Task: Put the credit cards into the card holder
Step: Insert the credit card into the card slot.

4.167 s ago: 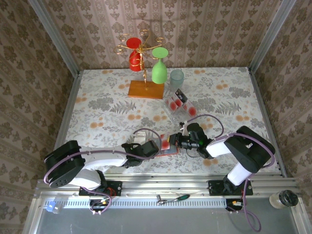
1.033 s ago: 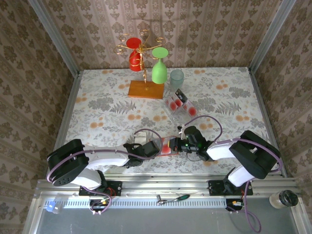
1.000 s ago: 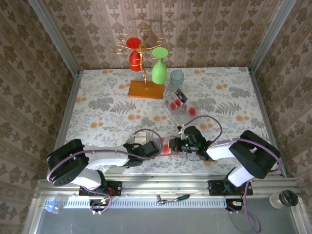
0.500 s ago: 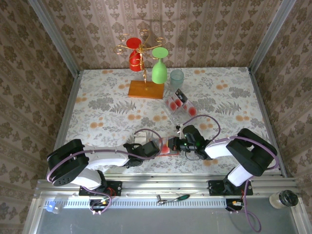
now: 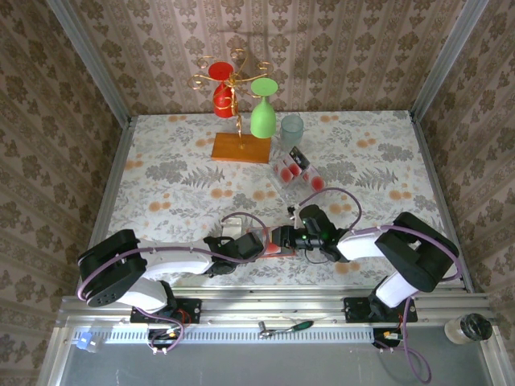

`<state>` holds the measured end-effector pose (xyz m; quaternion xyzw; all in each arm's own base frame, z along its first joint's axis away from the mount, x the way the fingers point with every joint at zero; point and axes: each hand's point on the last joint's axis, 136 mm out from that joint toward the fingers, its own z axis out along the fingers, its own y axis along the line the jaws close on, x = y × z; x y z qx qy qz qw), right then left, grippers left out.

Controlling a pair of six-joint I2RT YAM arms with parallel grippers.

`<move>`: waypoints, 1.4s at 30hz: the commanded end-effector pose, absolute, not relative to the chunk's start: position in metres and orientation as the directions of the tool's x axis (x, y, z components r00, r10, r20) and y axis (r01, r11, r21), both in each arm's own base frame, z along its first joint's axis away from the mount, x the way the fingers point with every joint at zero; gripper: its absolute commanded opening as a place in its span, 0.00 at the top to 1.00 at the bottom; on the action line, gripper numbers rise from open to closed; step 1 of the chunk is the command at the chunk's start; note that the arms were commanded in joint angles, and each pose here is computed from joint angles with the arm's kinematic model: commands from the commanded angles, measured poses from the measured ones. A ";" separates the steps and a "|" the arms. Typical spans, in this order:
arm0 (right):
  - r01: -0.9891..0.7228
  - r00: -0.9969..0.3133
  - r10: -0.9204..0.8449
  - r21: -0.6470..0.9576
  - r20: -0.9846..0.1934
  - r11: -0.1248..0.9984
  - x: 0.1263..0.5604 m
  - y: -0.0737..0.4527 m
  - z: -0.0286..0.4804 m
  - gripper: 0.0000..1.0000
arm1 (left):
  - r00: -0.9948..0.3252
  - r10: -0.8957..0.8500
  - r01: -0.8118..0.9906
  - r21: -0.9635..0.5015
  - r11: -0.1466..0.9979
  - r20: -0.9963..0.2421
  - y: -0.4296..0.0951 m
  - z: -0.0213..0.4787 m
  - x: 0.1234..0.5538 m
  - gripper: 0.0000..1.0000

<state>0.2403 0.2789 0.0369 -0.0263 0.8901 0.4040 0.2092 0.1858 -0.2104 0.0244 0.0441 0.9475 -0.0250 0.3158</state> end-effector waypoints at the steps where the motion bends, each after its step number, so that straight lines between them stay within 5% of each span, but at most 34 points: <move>1: -0.207 -0.928 0.060 0.644 -0.368 0.736 0.232 0.269 0.027 0.54 | -0.805 0.092 0.099 0.020 0.995 -0.586 -0.203 0.016 0.181 0.00; 9: -0.221 -0.921 0.044 0.613 -0.387 0.759 0.243 0.262 0.050 0.45 | -0.800 0.072 0.082 0.011 0.997 -0.596 -0.197 0.015 0.181 0.00; 19: -0.241 -0.928 -0.017 0.568 -0.371 0.787 0.245 0.260 0.048 0.83 | -0.794 0.045 0.058 -0.002 0.998 -0.607 -0.186 0.016 0.183 0.00; 42: -0.248 -0.948 -0.072 0.581 -0.309 0.775 0.239 0.294 0.028 0.91 | -0.794 0.050 0.076 -0.018 0.997 -0.606 -0.193 0.015 0.186 0.00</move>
